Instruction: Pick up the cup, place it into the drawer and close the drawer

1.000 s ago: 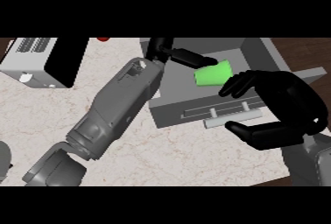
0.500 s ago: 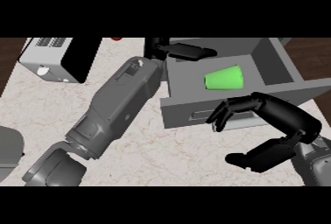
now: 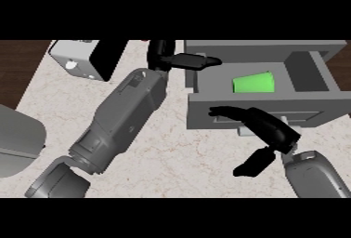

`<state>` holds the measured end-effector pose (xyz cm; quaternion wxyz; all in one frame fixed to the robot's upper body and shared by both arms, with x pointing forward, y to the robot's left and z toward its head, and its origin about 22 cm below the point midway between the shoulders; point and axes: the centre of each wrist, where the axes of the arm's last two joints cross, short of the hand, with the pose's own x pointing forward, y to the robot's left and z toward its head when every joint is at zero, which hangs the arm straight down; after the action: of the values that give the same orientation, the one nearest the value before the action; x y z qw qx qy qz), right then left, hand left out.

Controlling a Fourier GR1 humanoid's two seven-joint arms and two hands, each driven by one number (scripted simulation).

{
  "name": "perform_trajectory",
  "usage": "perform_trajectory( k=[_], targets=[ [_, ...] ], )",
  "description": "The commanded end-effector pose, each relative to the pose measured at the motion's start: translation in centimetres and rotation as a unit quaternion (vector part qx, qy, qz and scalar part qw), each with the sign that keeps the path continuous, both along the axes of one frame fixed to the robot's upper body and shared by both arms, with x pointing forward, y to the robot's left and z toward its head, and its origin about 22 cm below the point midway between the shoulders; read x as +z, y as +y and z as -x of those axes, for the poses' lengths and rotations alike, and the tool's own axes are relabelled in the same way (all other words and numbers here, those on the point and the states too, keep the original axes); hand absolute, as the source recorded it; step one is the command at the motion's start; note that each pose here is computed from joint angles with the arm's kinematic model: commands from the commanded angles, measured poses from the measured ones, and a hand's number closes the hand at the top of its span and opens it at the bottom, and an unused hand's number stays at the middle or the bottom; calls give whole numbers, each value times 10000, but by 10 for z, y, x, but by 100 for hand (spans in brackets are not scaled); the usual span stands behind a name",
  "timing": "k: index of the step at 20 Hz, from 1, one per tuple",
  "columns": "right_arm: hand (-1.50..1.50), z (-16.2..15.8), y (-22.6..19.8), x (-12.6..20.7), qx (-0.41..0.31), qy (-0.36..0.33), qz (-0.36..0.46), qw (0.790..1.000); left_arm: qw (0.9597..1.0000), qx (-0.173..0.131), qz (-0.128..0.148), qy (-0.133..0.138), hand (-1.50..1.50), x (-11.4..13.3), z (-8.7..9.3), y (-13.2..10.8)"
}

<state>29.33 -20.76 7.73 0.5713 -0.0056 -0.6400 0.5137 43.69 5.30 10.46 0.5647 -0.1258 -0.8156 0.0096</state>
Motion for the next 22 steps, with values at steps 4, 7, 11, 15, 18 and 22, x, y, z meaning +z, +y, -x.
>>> perform_trajectory(
  k=[4, 7, 11, 15, 18, 22],
  targets=[
    [-150, -29, 0, -72, 94, 353, 921, 9951, 9996, -66, 250, -72, -150, -5, 1, 20],
    [150, -47, 4, -92, -231, 343, 1065, 9934, 9995, -36, 303, -41, -150, -15, 4, 33],
    [150, -80, -24, -81, -471, 184, 753, 9959, 9993, -62, 355, 29, -150, -28, 7, 72],
    [150, -101, -51, -62, -814, -299, 360, 9956, 9993, -113, 355, 87, -150, -44, 14, 87],
    [150, -118, -47, -48, -1164, -514, 16, 9919, 9991, -134, 392, 110, -150, -33, 13, 84],
    [150, -137, -69, -11, -1634, -774, -45, 9835, 9984, -364, 424, 102, -150, -39, 19, 83]
  ],
)
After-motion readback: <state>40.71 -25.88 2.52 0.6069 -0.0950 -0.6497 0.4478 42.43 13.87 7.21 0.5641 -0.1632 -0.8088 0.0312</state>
